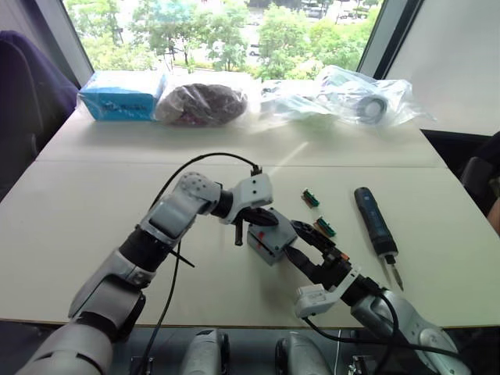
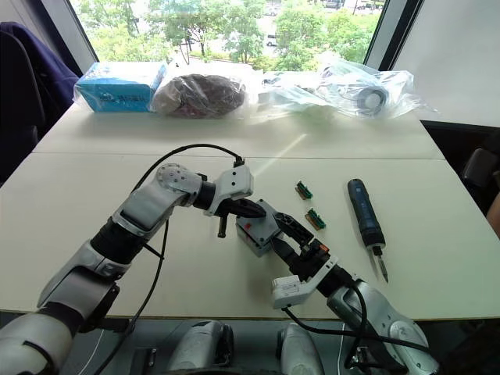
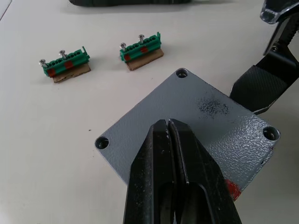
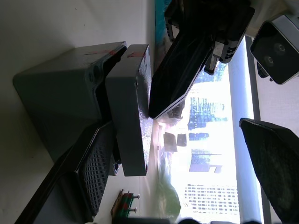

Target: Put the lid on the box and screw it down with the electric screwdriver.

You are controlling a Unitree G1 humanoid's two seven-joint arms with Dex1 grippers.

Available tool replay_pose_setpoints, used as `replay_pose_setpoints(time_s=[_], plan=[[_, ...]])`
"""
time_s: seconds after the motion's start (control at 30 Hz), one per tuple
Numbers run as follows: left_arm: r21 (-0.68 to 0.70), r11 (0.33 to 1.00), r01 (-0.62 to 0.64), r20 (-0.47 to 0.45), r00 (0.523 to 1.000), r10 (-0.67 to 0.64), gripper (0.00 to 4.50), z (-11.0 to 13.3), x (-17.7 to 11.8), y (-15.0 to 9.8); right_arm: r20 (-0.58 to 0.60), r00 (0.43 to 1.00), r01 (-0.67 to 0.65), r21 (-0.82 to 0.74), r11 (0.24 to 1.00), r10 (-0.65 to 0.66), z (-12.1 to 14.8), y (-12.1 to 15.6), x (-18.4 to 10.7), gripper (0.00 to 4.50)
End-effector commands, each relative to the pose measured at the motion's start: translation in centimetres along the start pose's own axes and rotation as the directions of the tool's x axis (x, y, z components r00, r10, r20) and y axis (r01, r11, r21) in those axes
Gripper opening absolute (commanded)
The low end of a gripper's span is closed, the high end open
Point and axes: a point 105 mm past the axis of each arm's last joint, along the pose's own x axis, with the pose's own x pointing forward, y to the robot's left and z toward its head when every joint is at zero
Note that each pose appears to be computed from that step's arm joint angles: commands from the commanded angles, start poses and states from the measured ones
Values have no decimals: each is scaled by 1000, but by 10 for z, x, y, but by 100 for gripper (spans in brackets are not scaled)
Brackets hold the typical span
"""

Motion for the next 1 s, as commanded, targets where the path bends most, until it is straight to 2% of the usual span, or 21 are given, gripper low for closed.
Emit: replay_pose_setpoints(time_s=[0.03, 0.4, 0.67, 1.0], plan=[[-100, 994, 49, -177, 982, -66, 0, -54, 15, -19, 58, 996, 72, 1, 997, -72, 13, -21, 0, 435], [-28, 997, 68, -263, 962, -73, 0, -78, 13, -25, 79, 993, 91, 7, 996, -91, 13, -27, -4, 435], [-14, 997, 72, -288, 955, -73, 0, -86, 17, -29, 97, 990, 103, 17, 995, -104, 14, -36, -8, 435], [-3, 997, 82, -287, 955, -79, 0, -88, 21, -35, 147, 989, -48, 130, 990, 29, 17, -34, -7, 435]])
